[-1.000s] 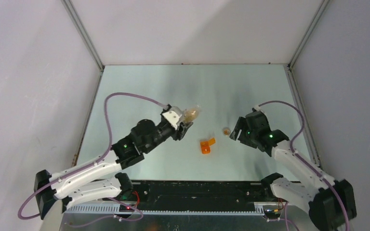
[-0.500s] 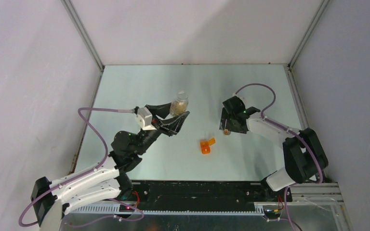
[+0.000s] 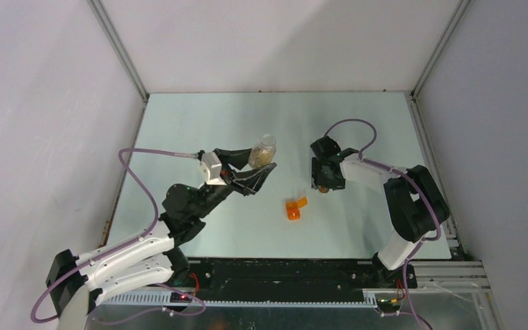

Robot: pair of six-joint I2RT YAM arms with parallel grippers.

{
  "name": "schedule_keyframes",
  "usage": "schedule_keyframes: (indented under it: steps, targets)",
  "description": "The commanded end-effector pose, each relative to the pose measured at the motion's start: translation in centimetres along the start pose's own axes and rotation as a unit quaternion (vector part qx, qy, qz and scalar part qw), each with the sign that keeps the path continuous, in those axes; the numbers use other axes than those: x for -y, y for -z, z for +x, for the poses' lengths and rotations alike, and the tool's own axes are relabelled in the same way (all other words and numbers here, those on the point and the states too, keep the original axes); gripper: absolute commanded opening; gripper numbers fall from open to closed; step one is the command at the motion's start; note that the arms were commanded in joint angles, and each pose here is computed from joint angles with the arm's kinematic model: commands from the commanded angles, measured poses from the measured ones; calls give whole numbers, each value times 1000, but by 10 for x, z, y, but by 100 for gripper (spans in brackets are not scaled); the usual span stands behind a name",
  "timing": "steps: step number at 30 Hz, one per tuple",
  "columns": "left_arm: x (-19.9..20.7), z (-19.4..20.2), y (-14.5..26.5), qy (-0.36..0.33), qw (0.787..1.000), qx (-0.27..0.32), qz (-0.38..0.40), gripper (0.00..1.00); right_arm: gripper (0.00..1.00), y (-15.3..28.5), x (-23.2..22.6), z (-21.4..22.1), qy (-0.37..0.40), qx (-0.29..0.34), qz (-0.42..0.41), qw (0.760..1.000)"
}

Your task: Sort the pills into containers

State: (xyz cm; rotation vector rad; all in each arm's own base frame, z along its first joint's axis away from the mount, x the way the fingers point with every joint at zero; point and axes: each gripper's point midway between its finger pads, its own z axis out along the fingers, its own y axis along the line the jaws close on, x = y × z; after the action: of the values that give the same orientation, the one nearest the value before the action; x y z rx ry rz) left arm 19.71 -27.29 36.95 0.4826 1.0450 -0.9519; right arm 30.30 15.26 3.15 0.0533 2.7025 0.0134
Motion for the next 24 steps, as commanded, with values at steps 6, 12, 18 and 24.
schedule_keyframes:
  steps: [6,12,18,24]
  targets:
    - [5,-9,0,4,1000,16,17,0,56,-11,-3,-12,-2,3,-7,1000]
    - [5,-6,0,4,1000,9,18,0,44,-9,-2,-14,3,9,-3,1000]
    - [5,4,-2,5,1000,-10,17,0,38,24,-3,-28,-3,39,-27,999]
    - [18,23,-6,14,997,-39,64,0,38,100,-13,-47,-19,92,-139,986]
